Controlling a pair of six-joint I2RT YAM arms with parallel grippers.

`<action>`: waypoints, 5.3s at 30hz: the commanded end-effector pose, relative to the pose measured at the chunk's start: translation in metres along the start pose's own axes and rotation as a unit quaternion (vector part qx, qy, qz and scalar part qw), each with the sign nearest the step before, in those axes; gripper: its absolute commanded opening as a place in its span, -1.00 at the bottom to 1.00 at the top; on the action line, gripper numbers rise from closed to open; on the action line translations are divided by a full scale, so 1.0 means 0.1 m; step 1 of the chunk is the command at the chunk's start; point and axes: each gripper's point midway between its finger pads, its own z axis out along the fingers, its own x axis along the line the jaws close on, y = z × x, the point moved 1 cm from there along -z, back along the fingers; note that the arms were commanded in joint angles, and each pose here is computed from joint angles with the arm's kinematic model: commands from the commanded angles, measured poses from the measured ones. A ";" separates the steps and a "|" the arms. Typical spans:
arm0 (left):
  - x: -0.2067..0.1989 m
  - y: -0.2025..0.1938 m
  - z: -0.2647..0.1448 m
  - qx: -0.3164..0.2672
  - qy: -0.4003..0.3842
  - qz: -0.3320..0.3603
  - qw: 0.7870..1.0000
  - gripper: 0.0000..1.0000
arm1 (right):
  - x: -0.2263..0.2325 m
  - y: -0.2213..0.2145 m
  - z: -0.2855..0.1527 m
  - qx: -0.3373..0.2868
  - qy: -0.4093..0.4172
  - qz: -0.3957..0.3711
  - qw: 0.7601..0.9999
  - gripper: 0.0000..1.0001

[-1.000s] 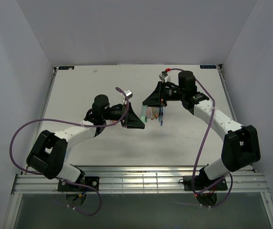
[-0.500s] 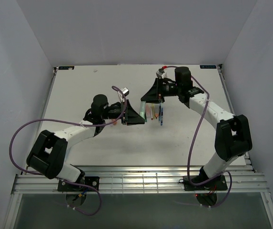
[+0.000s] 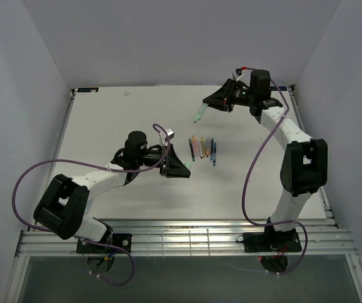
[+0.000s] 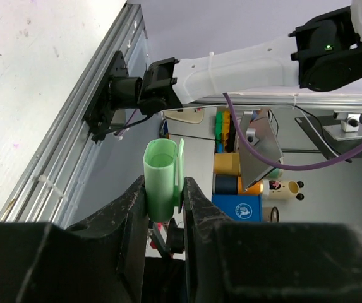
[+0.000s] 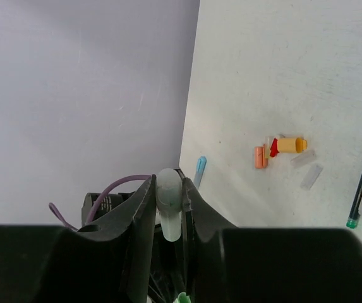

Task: Open the pen caps

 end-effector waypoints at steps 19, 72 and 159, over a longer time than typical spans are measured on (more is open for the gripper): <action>1.08 0.50 -1.05 -0.165 0.477 -0.027 0.863 -1.00 | -1.62 -0.55 -0.66 0.081 -0.353 -0.011 0.932 -0.85; 1.93 0.76 -1.83 -0.198 0.623 -0.142 0.744 0.47 | -2.21 -0.47 -0.49 0.135 -0.368 -0.014 0.920 0.02; 1.93 -0.41 -3.52 -0.695 0.150 -0.699 0.076 0.85 | -1.02 -2.08 0.00 0.265 -0.233 -0.154 0.923 0.10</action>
